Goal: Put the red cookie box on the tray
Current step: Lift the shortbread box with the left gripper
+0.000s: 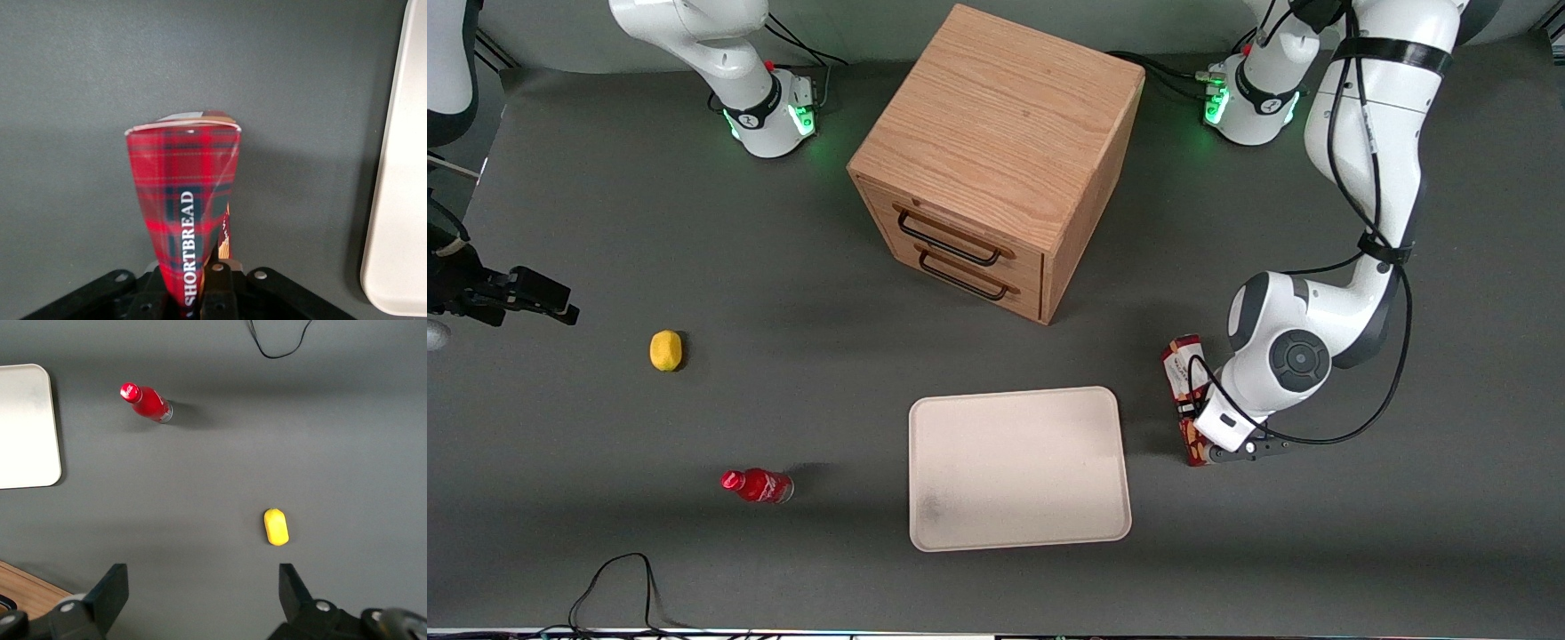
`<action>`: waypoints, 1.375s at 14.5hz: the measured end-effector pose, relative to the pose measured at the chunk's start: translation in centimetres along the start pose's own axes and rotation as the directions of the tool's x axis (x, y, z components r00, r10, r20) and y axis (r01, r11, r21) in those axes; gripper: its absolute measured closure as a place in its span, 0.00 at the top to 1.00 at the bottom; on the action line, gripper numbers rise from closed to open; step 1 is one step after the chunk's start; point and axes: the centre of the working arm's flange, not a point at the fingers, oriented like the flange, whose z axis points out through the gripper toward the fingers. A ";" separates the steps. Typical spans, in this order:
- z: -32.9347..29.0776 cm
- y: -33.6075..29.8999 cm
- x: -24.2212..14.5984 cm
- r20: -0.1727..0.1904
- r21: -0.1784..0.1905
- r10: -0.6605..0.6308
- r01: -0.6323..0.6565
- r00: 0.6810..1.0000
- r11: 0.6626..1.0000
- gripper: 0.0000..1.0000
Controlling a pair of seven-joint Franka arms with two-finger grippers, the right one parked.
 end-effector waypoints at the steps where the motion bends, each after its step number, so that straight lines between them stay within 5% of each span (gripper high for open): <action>1: -0.4 0.0 0.0 0.000 0.000 0.000 0.000 1.000 1.000 0.11; 5: -7.5 0.1 -0.2 0.014 0.014 0.003 -0.004 1.000 1.000 0.11; 12: -29.7 -1.9 -1.4 0.103 0.058 0.031 -0.037 0.994 0.998 0.11; 20: -35.6 -11.0 -0.8 0.136 0.035 0.117 -0.123 0.984 0.992 0.11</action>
